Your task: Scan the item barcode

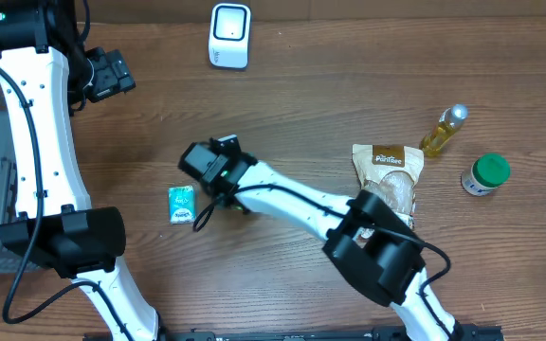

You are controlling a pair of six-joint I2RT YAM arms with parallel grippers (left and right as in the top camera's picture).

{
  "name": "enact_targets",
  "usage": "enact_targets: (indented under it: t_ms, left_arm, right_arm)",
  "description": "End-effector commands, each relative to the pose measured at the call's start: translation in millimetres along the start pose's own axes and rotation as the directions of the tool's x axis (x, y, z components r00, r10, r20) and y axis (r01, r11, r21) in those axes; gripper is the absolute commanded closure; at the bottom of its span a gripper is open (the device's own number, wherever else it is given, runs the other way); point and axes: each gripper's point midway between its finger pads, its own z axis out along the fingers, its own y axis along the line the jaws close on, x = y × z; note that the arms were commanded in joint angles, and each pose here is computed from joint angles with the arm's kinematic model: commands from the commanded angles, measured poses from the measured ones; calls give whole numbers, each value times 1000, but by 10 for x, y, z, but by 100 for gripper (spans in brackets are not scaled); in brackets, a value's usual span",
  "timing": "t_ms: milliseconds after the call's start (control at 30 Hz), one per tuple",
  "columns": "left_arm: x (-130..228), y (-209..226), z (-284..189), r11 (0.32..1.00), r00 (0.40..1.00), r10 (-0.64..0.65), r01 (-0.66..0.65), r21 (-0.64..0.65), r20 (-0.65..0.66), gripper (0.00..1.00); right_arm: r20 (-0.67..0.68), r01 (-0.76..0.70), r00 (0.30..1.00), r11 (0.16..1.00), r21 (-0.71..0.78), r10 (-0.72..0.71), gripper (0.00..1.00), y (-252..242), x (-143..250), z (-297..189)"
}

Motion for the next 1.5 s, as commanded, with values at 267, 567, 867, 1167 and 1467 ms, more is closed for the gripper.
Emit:
enact_targets:
  t_ms: [267, 567, 867, 1167, 1467]
  left_arm:
    - [25, -6, -85, 1000, 1000, 4, -4, 14, 13, 0]
    - [25, -6, -85, 1000, 1000, 4, -4, 14, 13, 0]
    - [25, -5, -85, 1000, 1000, 4, -4, 14, 13, 0]
    - [25, -6, -85, 1000, 1000, 4, -4, 14, 13, 0]
    - [25, -6, -85, 1000, 1000, 4, -4, 14, 13, 0]
  right_arm:
    - [-151, -66, 988, 828, -557, -24, 96, -79, -251, -880]
    - [-215, -124, 976, 885, -448, 28, 34, -414, -115, -619]
    - [-3, -81, 997, 996, -48, 81, 30, -440, -26, -356]
    - [109, -49, 993, 999, -6, 49, 27, -255, -12, -173]
    - [62, -33, 998, 999, -10, 34, 18, -184, 97, 84]
